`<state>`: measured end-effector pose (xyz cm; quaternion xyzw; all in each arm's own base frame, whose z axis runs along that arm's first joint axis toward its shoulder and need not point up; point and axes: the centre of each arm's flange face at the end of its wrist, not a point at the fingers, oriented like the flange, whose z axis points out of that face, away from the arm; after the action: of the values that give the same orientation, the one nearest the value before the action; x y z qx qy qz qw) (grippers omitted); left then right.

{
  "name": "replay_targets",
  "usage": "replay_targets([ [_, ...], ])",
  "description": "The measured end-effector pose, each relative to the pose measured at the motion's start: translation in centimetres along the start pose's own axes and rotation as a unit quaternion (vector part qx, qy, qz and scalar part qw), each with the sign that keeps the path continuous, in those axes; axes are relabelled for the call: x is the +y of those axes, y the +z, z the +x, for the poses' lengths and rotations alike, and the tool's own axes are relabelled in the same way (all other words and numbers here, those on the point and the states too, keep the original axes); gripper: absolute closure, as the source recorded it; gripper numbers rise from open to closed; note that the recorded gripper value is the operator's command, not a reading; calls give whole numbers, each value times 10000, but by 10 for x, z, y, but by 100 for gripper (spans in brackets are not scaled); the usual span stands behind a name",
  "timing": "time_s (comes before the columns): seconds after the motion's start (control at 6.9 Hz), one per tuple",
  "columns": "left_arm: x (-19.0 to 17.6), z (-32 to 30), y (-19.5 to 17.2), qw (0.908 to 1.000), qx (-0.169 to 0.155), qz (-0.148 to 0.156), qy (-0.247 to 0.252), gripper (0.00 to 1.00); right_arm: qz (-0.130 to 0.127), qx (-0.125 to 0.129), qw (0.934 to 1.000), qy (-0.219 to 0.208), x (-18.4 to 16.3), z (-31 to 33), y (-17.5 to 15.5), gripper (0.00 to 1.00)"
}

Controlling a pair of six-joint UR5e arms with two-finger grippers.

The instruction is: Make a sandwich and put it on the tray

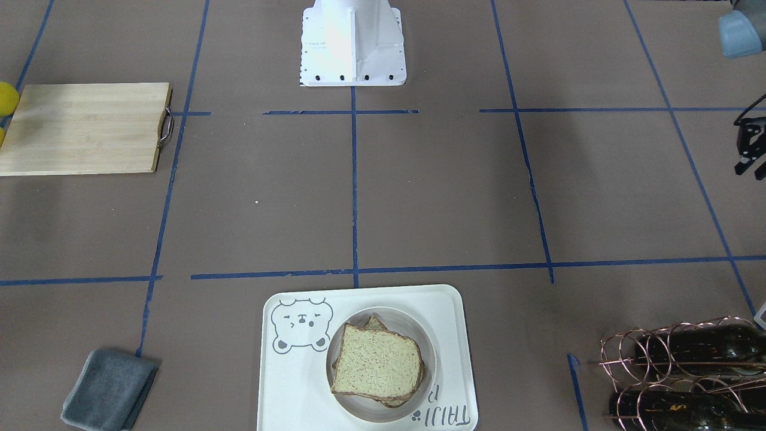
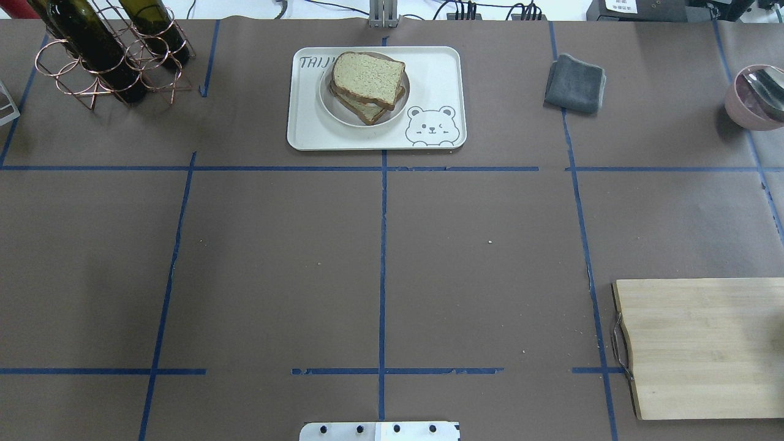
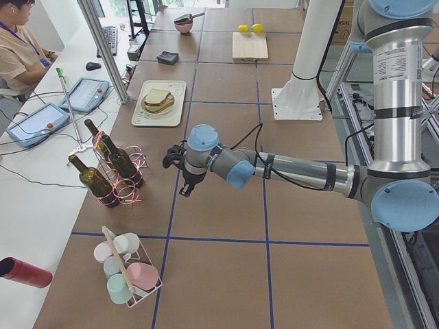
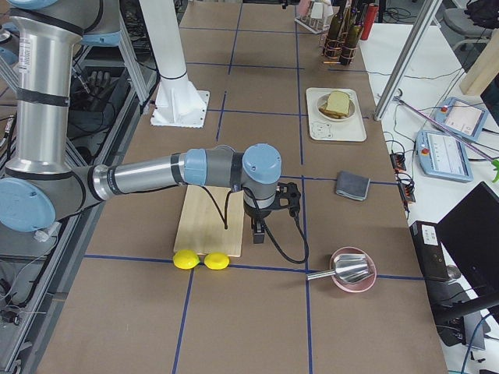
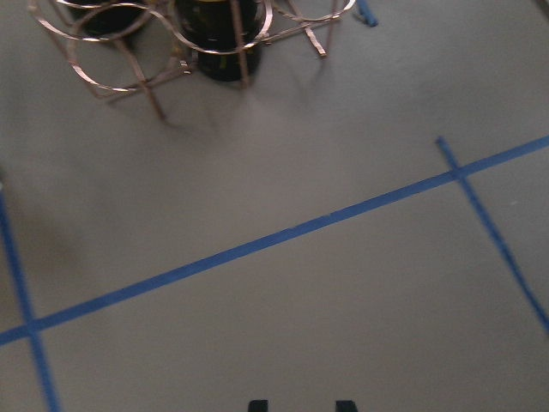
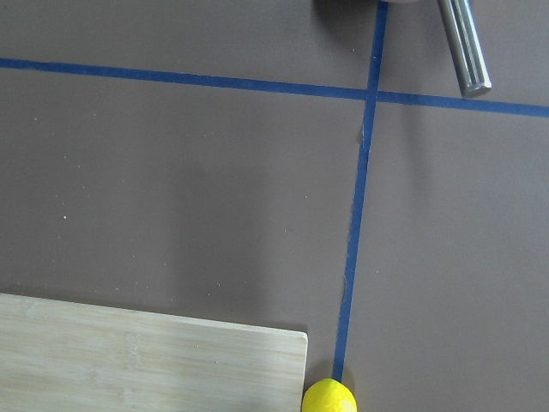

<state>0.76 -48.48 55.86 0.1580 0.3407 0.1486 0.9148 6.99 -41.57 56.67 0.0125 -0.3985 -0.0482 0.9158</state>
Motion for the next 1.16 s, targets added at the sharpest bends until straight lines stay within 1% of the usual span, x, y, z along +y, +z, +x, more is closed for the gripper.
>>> replay_targets([
  [0.14,2,-26,-16,9989,-41,-462,-67,0,-11,-3,10000,15,-1,1,-1,0],
  [0.29,11,-36,-23,9968,93,-775,-190,0,-21,-20,10000,58,0,2,-1,0],
  [0.43,23,-38,-21,9950,340,-887,-294,0,-38,-28,9999,98,1,3,1,0],
  [0.58,33,-39,-17,9944,521,-871,-305,0,-76,-36,9999,149,2,3,4,0],
  [0.87,38,-41,-13,9958,586,-689,-157,0,-264,-36,9992,285,4,1,21,0],
  [1.16,45,-43,-8,9955,641,-672,-168,0,-402,-20,9990,202,2,-9,32,0],
])
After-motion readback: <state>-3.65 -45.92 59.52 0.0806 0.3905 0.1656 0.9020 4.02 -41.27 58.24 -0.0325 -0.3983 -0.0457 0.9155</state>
